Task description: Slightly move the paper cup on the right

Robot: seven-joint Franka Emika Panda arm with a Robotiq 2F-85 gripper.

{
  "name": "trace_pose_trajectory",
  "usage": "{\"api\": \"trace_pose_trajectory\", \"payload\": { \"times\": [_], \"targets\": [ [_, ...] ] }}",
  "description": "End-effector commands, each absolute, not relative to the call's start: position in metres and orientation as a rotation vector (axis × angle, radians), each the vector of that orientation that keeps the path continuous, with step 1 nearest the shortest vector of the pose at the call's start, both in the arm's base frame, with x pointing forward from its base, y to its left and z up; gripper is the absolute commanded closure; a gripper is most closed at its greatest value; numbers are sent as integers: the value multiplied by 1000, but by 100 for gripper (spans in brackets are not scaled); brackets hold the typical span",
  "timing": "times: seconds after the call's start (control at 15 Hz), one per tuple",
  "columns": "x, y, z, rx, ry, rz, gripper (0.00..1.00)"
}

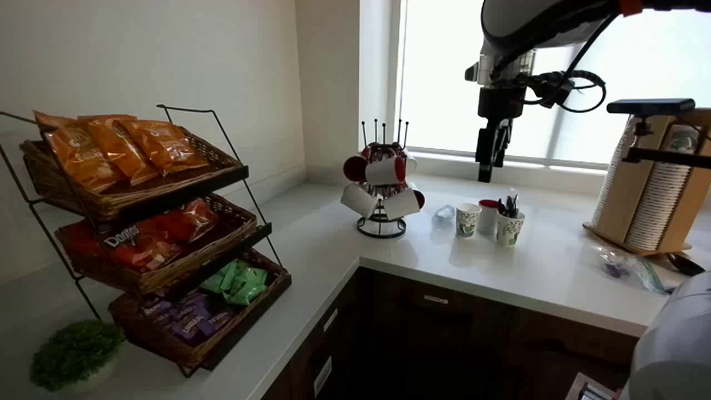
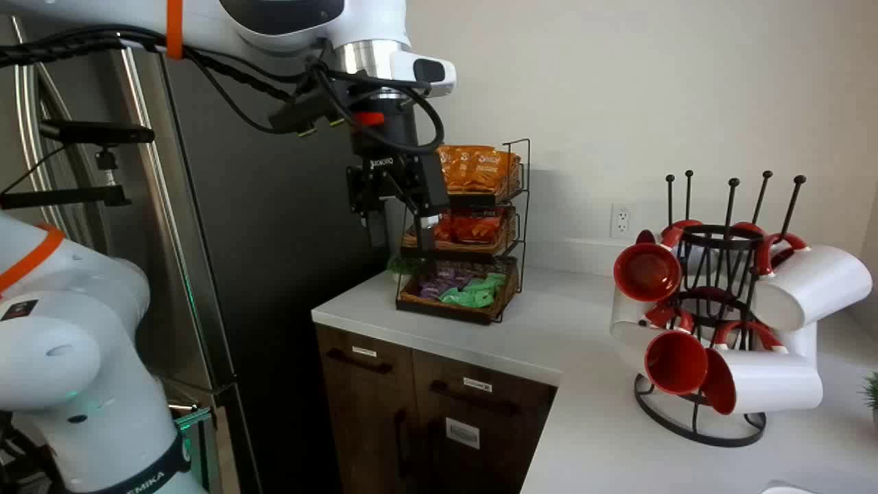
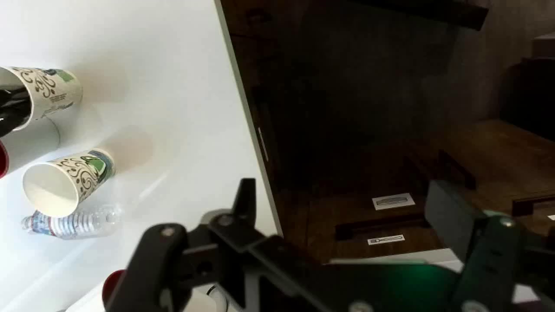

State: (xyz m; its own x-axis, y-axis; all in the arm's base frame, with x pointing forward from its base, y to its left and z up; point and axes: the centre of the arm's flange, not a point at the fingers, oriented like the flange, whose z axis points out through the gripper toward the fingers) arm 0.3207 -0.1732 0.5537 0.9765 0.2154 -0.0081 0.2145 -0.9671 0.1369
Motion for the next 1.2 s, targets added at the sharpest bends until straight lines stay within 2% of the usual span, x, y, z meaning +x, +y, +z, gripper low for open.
{"api": "trace_pose_trajectory", "payload": {
  "times": [0.0,0.47,0.67,1.13],
  "targets": [
    [321,-173,554,2986,326,10,0],
    [321,-173,554,2986,326,10,0],
    [320,-199,573,2915,341,60,0],
    [312,-283,610,2787,491,-87,0]
  ]
}}
